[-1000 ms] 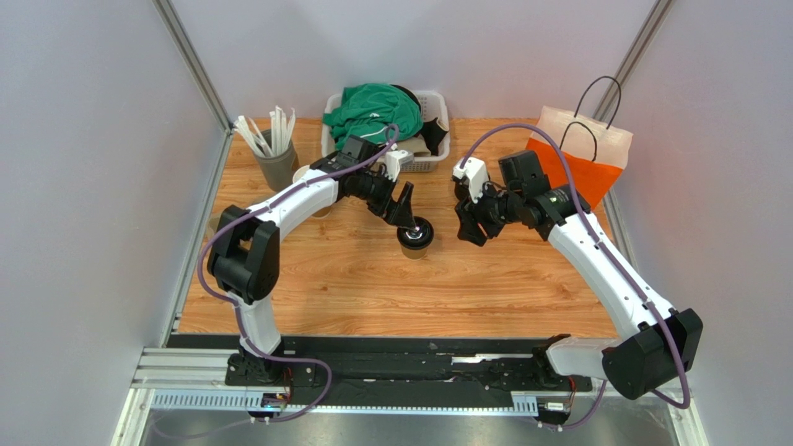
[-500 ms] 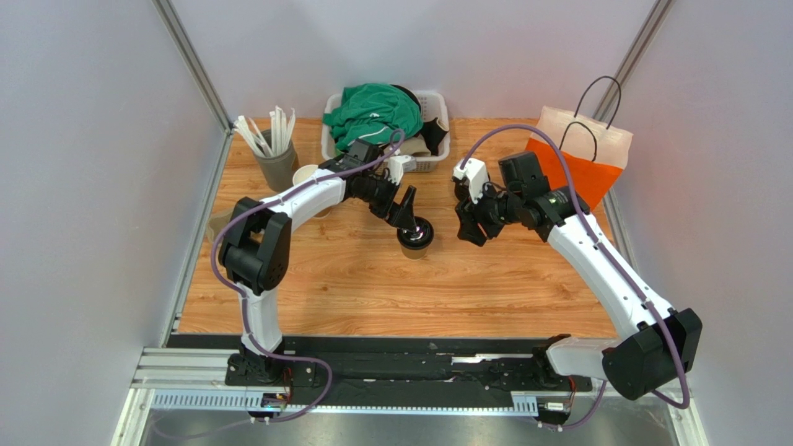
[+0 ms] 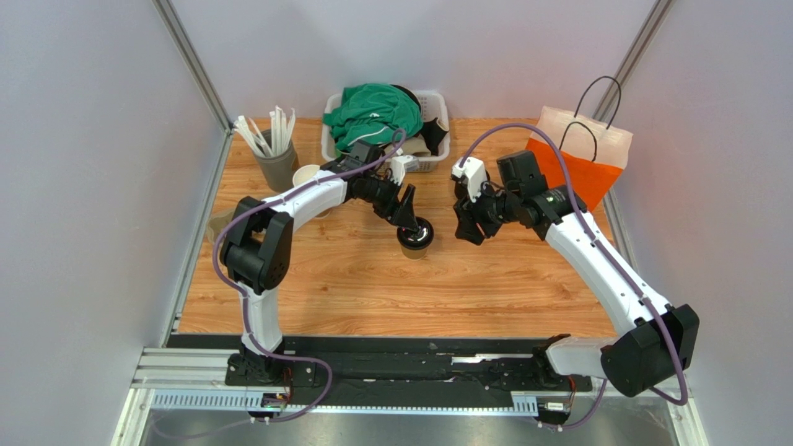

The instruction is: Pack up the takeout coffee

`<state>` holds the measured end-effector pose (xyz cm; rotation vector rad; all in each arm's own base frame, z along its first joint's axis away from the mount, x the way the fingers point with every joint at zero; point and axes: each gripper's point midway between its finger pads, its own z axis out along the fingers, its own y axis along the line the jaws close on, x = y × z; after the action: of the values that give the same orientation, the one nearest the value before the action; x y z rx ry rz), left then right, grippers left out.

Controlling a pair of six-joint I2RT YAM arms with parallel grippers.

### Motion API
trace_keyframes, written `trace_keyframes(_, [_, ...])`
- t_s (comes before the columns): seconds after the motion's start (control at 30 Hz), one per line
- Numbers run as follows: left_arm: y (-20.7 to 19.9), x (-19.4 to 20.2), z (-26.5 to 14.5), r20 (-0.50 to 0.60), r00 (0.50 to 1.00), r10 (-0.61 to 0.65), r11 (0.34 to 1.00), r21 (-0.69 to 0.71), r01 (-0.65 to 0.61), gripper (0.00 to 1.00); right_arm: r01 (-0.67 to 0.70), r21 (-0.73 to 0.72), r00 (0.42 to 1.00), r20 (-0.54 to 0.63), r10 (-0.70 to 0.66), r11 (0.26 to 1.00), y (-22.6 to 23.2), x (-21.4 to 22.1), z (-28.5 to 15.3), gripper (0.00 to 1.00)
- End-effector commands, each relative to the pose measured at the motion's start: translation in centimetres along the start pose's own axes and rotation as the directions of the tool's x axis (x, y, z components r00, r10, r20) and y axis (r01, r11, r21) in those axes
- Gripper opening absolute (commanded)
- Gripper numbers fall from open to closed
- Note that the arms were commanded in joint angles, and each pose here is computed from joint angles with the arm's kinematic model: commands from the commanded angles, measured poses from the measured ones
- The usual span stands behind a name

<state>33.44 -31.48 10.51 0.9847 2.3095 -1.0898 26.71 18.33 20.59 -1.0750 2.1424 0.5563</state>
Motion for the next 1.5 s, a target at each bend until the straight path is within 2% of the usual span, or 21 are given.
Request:
trace_keyframes(0.0, [1.5, 2.7, 1.3, -0.061, 0.998, 0.003, 1.0, -0.025, -0.005, 0.71, -0.023, -0.016, 0.999, 0.037, 0.023, 1.0, -0.1, -1.1, 0.5, 0.53])
trace_keyframes(0.27, [1.8, 4.3, 1.7, -0.096, 0.995, -0.016, 1.0, -0.022, 0.014, 0.68, -0.024, -0.014, 0.999, 0.037, 0.024, 1.0, -0.1, -1.0, 0.6, 0.53])
trace_keyframes(0.4, [2.6, 5.4, 1.6, -0.12, 0.992, -0.033, 0.998, -0.066, 0.025, 0.68, -0.045, -0.022, 0.999, 0.022, 0.046, 0.999, -0.2, -0.6, 1.4, 0.53])
trace_keyframes(0.6, [4.5, 5.8, 0.1, -0.055, 0.993, -0.109, 0.986, -0.131, 0.101, 0.68, -0.138, -0.027, 0.99, 0.028, 0.139, 0.99, -0.9, -1.2, 3.2, 0.54])
trace_keyframes(0.8, [5.5, 5.4, -1.4, 0.019, 0.984, -0.176, 0.964, -0.201, 0.176, 0.68, -0.271, -0.148, 0.96, 0.025, 0.278, 0.951, -0.2, -2.0, 5.9, 0.58])
trace_keyframes(0.93, [5.5, 5.0, -1.8, 0.05, 0.981, -0.186, 0.956, -0.223, 0.192, 0.68, -0.367, -0.286, 0.925, -0.007, 0.381, 0.885, 0.2, -2.4, 7.3, 0.68])
trace_keyframes(1.03, [6.1, 5.3, -1.9, 0.063, 0.977, -0.206, 0.942, -0.258, 0.215, 0.68, -0.429, -0.363, 0.895, -0.049, 0.443, 0.827, 0.2, -2.5, 8.4, 0.69])
trace_keyframes(1.23, [6.9, 6.1, -1.6, 0.07, 0.964, -0.258, 0.93, -0.251, 0.267, 0.67, -0.497, -0.413, 0.854, -0.075, 0.515, 0.764, -0.1, -2.3, 10.2, 0.64])
trace_keyframes(1.47, [7.0, 6.3, -1.0, 0.077, 0.963, -0.259, 0.937, -0.221, 0.27, 0.65, -0.567, -0.43, 0.808, -0.128, 0.575, 0.702, -0.8, -1.2, 12.4, 0.52])
